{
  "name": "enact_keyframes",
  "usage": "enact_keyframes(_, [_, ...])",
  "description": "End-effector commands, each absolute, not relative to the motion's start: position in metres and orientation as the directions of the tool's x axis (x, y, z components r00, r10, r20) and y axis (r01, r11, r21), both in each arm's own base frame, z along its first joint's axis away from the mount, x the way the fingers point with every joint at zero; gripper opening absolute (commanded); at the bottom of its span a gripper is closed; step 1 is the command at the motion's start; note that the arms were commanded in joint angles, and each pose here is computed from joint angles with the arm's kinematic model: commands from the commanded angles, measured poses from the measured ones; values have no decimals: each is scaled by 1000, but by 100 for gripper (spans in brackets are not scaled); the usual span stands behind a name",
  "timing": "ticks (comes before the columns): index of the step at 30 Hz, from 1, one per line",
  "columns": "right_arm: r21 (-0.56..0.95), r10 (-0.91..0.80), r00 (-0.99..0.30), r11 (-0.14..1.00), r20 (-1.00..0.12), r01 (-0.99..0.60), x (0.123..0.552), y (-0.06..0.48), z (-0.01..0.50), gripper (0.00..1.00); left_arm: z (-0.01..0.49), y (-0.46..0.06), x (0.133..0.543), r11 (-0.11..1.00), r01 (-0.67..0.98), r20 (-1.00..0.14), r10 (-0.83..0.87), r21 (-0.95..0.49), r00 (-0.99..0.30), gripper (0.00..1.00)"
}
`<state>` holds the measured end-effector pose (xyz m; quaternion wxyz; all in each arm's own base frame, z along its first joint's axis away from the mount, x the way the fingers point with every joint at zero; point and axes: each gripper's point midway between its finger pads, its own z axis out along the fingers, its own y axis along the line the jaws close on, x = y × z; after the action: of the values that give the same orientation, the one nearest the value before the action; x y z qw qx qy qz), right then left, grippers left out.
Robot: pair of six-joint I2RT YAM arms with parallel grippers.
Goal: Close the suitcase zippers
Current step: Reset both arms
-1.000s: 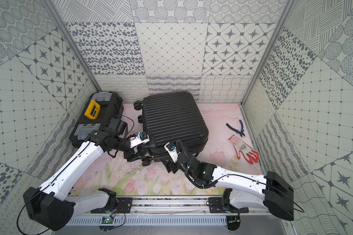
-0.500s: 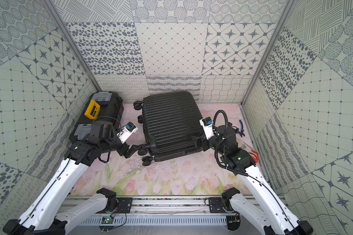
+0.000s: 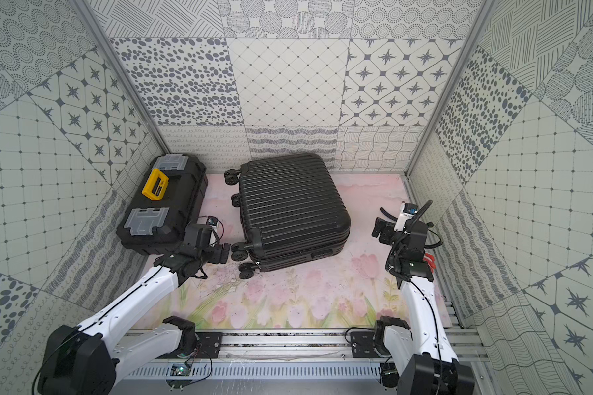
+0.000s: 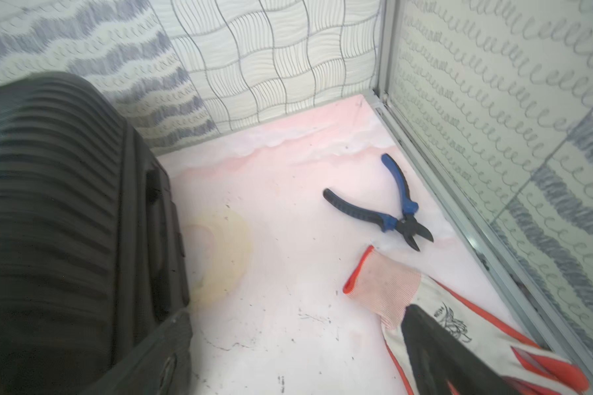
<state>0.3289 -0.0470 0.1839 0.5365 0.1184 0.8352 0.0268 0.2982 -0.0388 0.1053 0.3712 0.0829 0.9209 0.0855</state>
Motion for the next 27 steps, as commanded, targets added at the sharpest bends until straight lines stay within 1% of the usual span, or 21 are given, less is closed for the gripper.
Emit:
enact_keyframes(1, [145,200,-312,971,-929,190,334,-55,175,98,136,-14,341,965,-187,-873,71,182,-483,99])
enact_keyframes(4, [139,197,-337,972,-921,189,329,-50,145,98,118,-8,347,967,-192,-852,44,168,-521,99])
enact_keyframes(9, [110,164,-334,978,-928,177,336,-37,130,98,94,-8,358,966,-190,-835,43,174,-548,99])
enact_keyframes(11, [93,149,-344,980,-927,176,345,-33,128,98,91,-7,363,963,-198,-833,42,180,-552,99])
enact_keyframes(15, [111,168,-302,974,-938,199,363,-34,130,98,87,-12,377,971,-162,-823,54,174,-565,99])
enact_keyframes(20, [80,146,-282,969,-948,233,377,-42,131,98,84,-15,389,977,-139,-819,52,160,-571,99])
enact_keyframes(22, [80,136,-273,975,-952,207,384,-38,132,98,84,-12,397,980,-141,-825,34,137,-564,99])
enact_keyframes(24, [100,160,-280,971,-947,217,389,-39,129,98,83,-9,405,983,-145,-829,11,111,-560,99])
enact_keyframes(27, [112,152,-243,979,-958,171,391,-30,124,98,78,-11,411,989,-117,-807,1,87,-591,99])
